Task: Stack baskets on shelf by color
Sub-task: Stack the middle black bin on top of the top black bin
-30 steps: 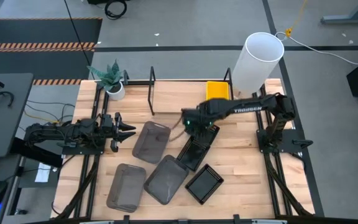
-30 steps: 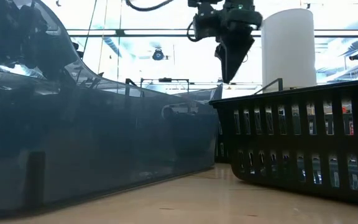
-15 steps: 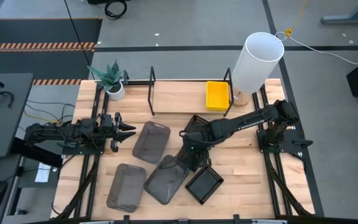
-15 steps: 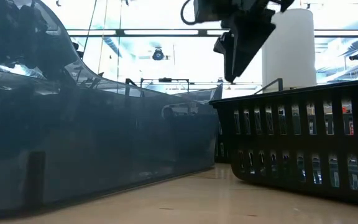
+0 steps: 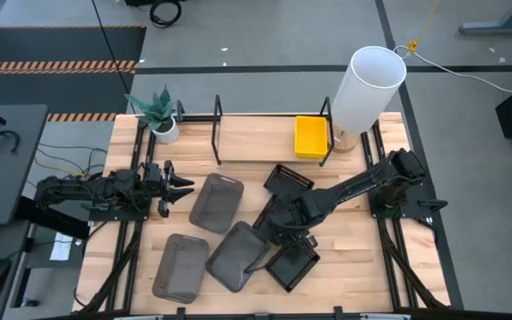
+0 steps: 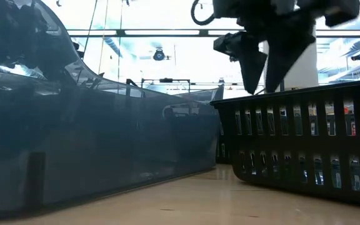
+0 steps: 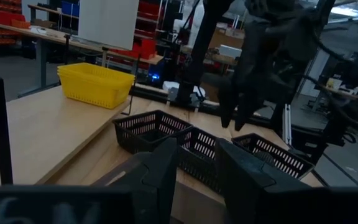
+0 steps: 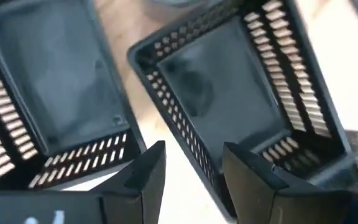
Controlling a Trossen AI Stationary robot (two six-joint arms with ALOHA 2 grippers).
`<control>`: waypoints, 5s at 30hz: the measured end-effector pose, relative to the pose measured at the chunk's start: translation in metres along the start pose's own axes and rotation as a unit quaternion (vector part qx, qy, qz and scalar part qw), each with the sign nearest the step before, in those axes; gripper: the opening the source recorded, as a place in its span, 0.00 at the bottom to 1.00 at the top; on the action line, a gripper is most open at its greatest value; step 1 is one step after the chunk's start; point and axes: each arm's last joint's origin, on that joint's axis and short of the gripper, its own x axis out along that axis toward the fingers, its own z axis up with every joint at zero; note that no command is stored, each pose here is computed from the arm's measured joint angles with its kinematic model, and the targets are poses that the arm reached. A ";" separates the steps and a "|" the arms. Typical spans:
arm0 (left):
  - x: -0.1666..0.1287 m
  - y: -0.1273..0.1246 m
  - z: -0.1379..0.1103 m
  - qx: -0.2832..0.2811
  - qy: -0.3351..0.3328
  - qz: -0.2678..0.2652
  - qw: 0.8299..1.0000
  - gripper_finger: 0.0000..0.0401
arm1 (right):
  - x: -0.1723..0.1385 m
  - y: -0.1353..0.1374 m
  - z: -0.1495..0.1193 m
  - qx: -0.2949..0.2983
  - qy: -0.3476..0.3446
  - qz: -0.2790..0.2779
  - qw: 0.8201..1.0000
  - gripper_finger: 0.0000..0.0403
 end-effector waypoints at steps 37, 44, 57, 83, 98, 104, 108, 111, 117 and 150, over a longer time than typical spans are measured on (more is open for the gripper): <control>0.000 0.000 0.000 0.000 0.002 0.001 1.000 0.29 | 0.029 0.002 -0.007 -0.092 -0.020 -0.031 0.995 0.04; 0.000 0.000 0.000 0.000 0.002 0.001 1.000 0.29 | -0.010 -0.008 0.008 0.004 -0.020 -0.064 0.998 0.03; 0.000 0.000 0.000 0.000 0.002 0.001 1.000 0.29 | -0.021 -0.036 -0.017 0.298 0.067 -0.152 0.940 0.03; 0.000 0.000 -0.001 0.000 0.002 0.001 1.000 0.29 | 0.009 -0.068 -0.044 0.411 0.099 -0.173 0.890 0.04; 0.000 0.000 0.000 0.000 0.002 0.000 1.000 0.29 | 0.009 -0.067 -0.044 0.408 0.101 -0.163 0.893 0.10; 0.000 0.000 0.000 0.000 0.002 0.000 1.000 0.29 | 0.009 -0.067 -0.044 0.408 0.102 -0.159 0.893 0.19; 0.000 0.000 0.000 0.000 0.002 0.001 1.000 0.29 | 0.009 -0.067 -0.044 0.408 0.102 -0.159 0.893 0.24; 0.000 0.000 0.000 0.000 0.002 0.001 1.000 0.29 | 0.009 -0.067 -0.044 0.408 0.102 -0.161 0.893 0.25; 0.000 0.000 0.000 0.000 0.002 0.000 1.000 0.29 | 0.009 -0.067 -0.044 0.399 0.103 -0.163 0.896 0.24; 0.000 0.000 0.000 0.000 0.002 0.001 1.000 0.29 | 0.009 -0.072 -0.046 0.409 0.106 -0.146 0.895 0.20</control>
